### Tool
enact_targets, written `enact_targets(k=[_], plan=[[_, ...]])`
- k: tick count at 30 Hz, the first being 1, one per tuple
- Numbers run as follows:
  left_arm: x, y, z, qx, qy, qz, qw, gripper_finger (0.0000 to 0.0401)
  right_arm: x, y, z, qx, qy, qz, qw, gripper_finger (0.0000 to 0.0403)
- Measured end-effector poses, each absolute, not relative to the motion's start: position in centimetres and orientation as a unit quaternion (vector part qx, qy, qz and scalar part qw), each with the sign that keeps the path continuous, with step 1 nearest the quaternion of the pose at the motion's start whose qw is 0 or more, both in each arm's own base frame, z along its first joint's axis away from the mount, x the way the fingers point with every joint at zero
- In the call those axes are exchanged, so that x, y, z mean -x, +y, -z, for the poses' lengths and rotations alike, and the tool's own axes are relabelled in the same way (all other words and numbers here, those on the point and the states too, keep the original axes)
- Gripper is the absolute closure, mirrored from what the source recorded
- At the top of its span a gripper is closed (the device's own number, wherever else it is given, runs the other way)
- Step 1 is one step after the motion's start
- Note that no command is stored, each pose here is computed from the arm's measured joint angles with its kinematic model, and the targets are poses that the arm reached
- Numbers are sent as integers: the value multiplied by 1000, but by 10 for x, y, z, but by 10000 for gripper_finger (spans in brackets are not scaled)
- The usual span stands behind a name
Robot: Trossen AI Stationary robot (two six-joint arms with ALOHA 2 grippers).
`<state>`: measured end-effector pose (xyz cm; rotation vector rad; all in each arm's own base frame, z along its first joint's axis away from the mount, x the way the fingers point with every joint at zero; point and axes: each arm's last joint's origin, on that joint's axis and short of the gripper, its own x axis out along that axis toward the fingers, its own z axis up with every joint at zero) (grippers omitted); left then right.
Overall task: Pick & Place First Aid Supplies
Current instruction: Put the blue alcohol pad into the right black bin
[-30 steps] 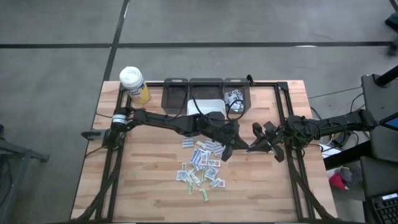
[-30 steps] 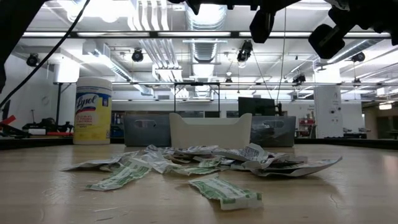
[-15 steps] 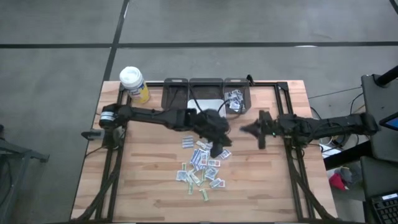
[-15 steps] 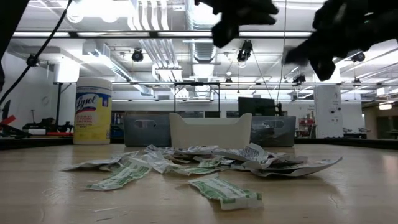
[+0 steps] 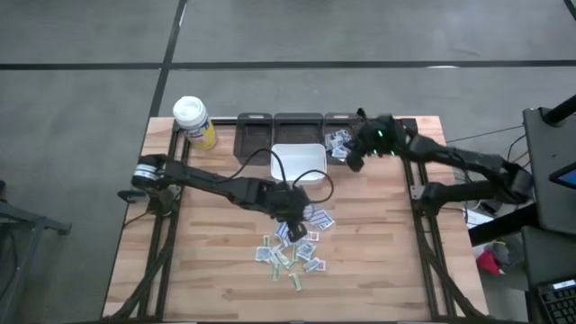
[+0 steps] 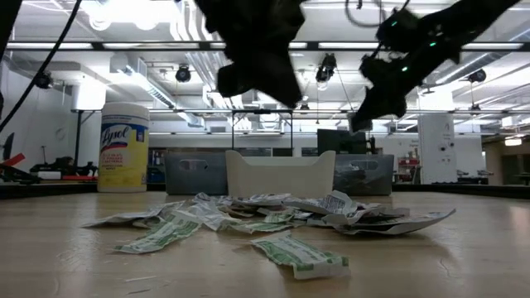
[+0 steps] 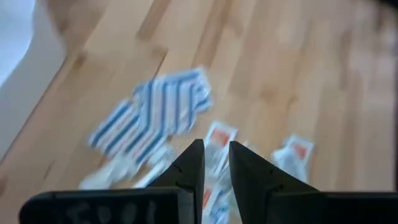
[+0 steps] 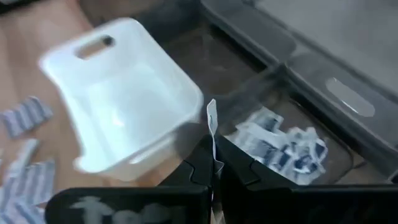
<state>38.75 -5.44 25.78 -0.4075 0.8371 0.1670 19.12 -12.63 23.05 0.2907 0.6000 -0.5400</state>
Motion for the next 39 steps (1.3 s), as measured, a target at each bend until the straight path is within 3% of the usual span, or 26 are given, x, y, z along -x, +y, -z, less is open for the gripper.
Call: enact_targets(k=[11,21,26,33,39], plan=[[-342,-40,-238,248,426,-136,859,333,-225,-188,-238,-105,444,207,866,391],[-323,-36,-232,266,409,-176,855,334,-254,-213,-255,-92,459,197,861,294],[-324,-39,-233,303,402,-183,845,332,-253,-213,-262,-96,487,185,848,265],[-327,-59,-236,364,373,-171,836,333,-236,-197,-266,-95,521,154,834,261],[-328,-84,-238,412,369,-154,819,334,-222,-179,-276,-117,466,98,871,274]])
